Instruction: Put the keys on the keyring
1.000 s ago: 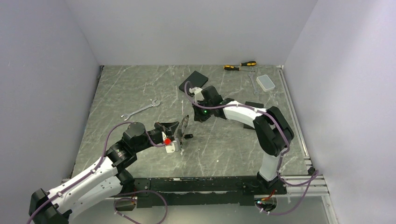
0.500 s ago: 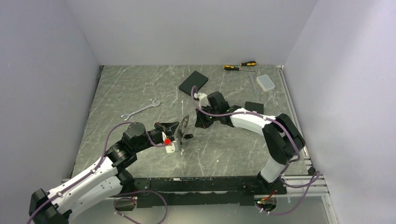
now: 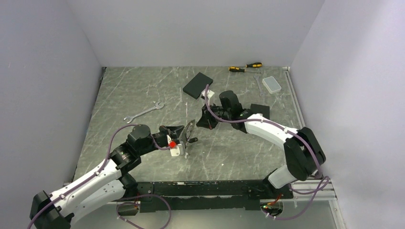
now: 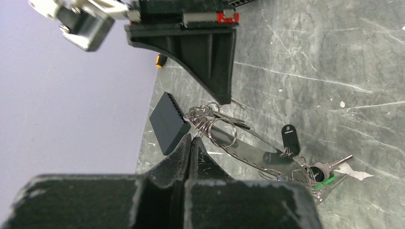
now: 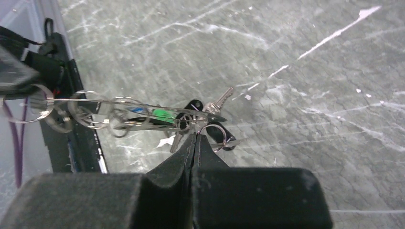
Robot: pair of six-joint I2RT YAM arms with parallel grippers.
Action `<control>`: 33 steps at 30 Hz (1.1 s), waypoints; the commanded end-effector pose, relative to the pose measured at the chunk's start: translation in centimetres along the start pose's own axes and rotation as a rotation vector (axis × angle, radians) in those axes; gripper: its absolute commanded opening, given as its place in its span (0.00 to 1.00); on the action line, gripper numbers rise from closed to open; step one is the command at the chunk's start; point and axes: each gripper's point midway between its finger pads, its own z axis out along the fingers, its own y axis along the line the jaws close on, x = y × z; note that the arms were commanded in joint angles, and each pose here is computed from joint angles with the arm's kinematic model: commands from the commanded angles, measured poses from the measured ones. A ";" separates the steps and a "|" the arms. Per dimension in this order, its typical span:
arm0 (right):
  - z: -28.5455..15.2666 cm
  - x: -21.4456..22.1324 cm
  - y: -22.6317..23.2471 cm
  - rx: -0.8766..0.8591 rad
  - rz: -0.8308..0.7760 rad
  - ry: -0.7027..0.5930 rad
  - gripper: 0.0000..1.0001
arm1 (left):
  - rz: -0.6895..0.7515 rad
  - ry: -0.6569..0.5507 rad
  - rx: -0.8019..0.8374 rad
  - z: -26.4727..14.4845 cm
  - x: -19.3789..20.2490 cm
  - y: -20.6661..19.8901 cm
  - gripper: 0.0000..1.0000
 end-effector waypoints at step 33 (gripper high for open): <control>-8.4 -6.2 11.4 -0.453 -0.191 -0.151 0.00 | -0.023 -0.177 0.067 0.4 -4.3 0.1 0.00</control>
